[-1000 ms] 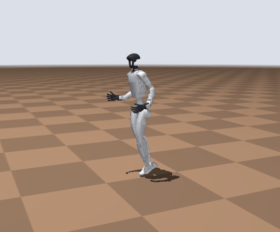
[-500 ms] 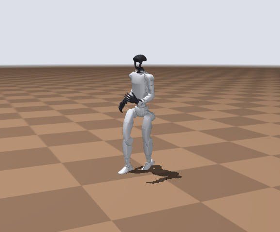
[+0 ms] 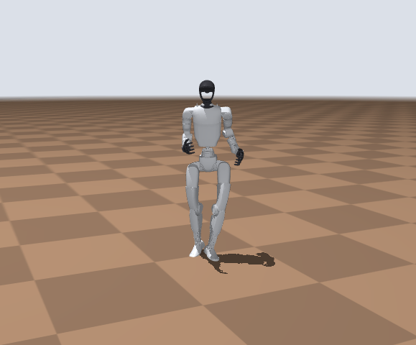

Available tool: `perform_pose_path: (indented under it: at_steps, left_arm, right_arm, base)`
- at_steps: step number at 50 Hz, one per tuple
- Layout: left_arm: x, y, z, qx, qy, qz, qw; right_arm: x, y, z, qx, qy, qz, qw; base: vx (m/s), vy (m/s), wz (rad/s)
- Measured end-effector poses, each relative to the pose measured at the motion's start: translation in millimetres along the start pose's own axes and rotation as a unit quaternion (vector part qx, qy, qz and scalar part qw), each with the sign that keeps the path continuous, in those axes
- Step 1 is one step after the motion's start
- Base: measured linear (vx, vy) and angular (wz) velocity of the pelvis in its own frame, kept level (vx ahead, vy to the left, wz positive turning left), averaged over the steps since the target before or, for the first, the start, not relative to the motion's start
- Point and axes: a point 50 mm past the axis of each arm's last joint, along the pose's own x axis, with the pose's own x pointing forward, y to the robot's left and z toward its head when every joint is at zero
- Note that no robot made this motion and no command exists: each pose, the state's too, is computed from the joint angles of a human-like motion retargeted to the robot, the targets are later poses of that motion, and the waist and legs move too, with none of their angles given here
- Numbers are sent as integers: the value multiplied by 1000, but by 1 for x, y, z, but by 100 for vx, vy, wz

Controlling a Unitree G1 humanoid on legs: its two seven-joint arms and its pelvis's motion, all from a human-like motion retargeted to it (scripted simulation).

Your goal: Walk run

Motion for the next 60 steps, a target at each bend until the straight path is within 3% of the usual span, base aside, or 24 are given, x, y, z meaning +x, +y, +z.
perform_pose_path:
  at_steps: [5,14,23,32,40,46,53,60]
  left_arm:
    - [29,-5,10,12,-37,-13,999]
    - [92,-51,31,-54,-147,-47,987]
    - [149,-119,60,-134,-192,-206,950]
    - [155,-117,66,-34,-161,-302,939]
    - [101,-81,5,-44,-51,-206,976]
    - [59,-64,-27,-49,35,-181,982]
    - [28,-41,-27,-52,20,-77,996]
    - [55,-60,-11,-81,-62,-25,994]
  right_arm:
    - [-16,-11,-5,-66,49,38,996]
    - [-100,-29,-66,-83,264,29,961]
    - [-158,-46,-69,-64,315,-108,941]
    - [-151,-41,-68,-50,299,-121,945]
    - [-114,-54,-57,-93,266,-36,959]
    - [-72,-55,-46,-84,185,-76,976]
    - [-31,-41,-16,-81,82,-24,993]
    - [-48,-44,-24,-158,134,-24,978]
  base:
    - [68,-17,192]
    - [93,-9,87]
    - [64,18,307]
    - [81,-6,269]
    - [105,6,156]
    - [102,-21,146]
    - [106,-15,55]
    - [123,-36,77]
